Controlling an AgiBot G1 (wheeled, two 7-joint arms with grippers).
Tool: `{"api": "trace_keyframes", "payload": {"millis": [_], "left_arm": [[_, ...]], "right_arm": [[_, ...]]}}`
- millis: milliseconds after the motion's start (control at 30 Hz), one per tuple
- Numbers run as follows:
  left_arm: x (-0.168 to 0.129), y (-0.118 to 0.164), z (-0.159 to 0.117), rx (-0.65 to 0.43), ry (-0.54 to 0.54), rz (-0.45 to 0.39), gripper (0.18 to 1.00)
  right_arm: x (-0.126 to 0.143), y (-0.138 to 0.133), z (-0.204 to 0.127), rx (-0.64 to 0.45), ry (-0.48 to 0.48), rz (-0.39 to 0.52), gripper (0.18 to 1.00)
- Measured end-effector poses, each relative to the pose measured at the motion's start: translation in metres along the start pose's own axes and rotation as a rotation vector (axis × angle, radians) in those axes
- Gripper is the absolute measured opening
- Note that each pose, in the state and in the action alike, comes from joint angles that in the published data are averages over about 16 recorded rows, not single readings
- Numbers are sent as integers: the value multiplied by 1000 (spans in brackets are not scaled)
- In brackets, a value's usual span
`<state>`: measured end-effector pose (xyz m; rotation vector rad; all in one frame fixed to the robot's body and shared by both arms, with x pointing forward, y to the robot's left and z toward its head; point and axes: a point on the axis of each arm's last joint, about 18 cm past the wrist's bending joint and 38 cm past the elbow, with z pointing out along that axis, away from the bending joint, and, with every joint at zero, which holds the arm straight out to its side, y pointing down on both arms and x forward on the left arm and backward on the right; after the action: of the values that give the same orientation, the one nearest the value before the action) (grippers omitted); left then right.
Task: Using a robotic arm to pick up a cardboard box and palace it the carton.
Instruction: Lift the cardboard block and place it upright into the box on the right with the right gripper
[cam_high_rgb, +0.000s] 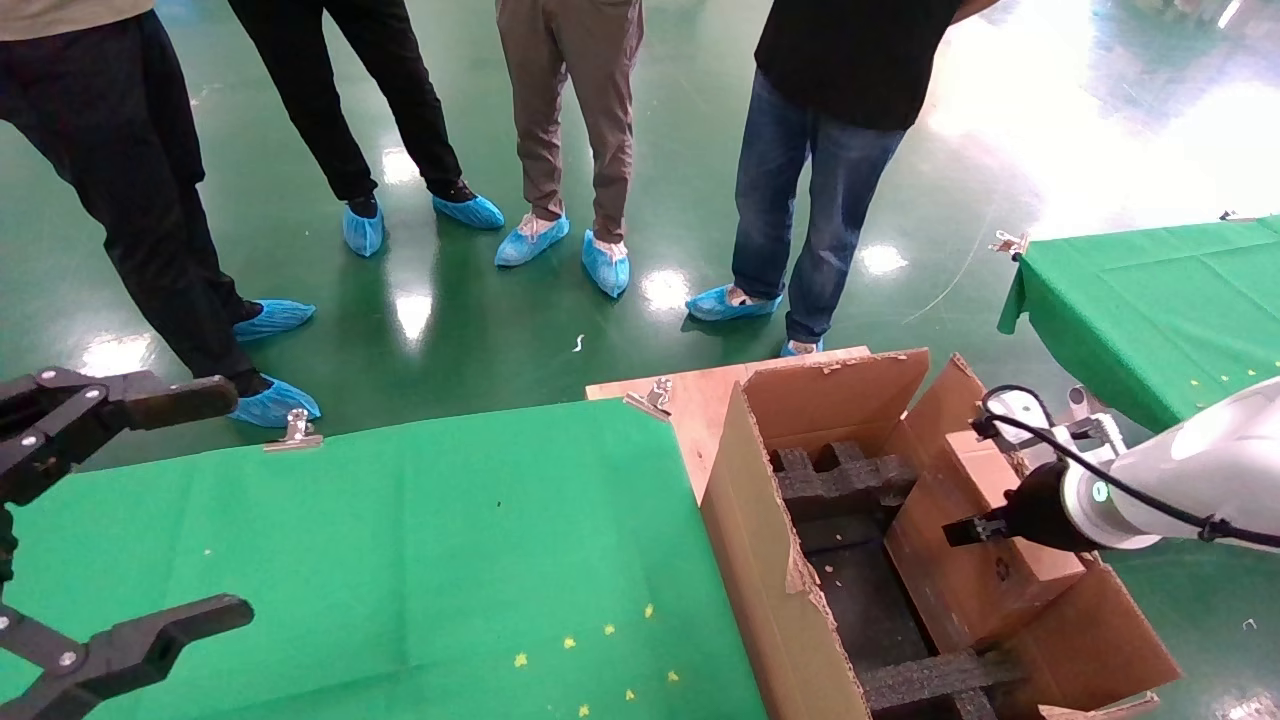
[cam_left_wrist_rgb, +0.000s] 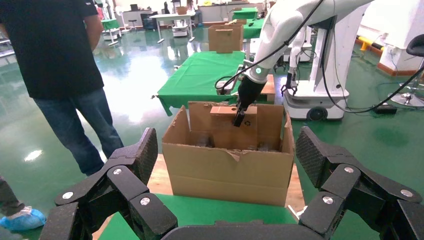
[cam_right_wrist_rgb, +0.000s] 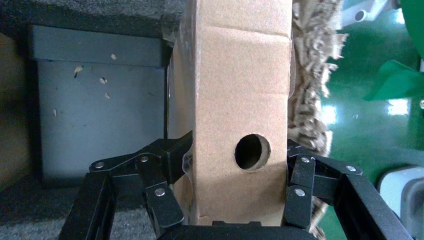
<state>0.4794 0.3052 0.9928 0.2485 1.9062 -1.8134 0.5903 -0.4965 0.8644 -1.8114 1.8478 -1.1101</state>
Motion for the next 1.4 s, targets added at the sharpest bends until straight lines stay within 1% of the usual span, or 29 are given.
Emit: {"api": "trace_keyframes", "payload": {"millis": [600, 1400], "left_arm": [[0, 0, 0, 0, 0, 0, 1001], [0, 0, 0, 0, 0, 0, 1001]], "right_arm": [[-13, 6, 37, -17, -18, -1, 295], [-23, 17, 63, -76, -44, -40, 291]]}}
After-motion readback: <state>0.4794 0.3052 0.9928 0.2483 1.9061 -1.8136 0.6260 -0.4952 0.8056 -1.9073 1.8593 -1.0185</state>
